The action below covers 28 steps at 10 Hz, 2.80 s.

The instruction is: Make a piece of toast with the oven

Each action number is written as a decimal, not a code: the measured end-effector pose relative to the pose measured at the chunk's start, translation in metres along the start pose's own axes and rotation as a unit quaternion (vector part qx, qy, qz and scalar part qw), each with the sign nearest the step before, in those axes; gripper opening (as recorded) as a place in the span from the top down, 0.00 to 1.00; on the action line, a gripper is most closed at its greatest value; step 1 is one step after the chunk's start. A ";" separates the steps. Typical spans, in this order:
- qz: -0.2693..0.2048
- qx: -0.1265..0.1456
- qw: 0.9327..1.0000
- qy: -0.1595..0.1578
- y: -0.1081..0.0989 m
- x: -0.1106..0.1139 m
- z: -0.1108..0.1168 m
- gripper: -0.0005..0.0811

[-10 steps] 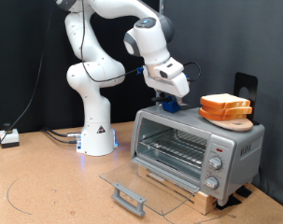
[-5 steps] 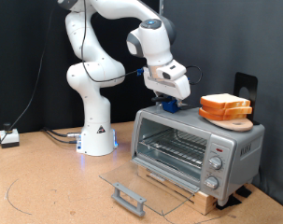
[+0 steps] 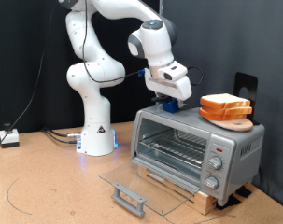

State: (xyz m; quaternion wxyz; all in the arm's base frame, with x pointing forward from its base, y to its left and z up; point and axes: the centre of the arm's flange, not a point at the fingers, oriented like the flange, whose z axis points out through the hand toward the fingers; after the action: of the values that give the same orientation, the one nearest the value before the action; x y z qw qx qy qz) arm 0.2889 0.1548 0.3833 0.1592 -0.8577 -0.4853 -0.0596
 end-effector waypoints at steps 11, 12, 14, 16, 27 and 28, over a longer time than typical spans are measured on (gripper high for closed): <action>-0.001 -0.021 1.000 -0.011 0.010 -0.003 -0.002 0.42; -0.001 -0.020 1.000 -0.010 0.011 -0.003 -0.002 0.42; -0.001 -0.020 1.000 -0.010 0.011 -0.004 -0.002 0.42; 0.001 -0.018 1.000 -0.012 0.011 -0.004 0.000 0.42; 0.012 0.008 1.000 -0.015 0.010 -0.007 0.004 0.00; 0.012 0.008 1.000 -0.014 0.010 -0.007 0.003 0.00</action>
State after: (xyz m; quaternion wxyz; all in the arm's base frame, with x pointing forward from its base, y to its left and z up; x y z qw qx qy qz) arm 0.2936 0.1460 0.3762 0.1601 -0.8630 -0.4774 -0.0415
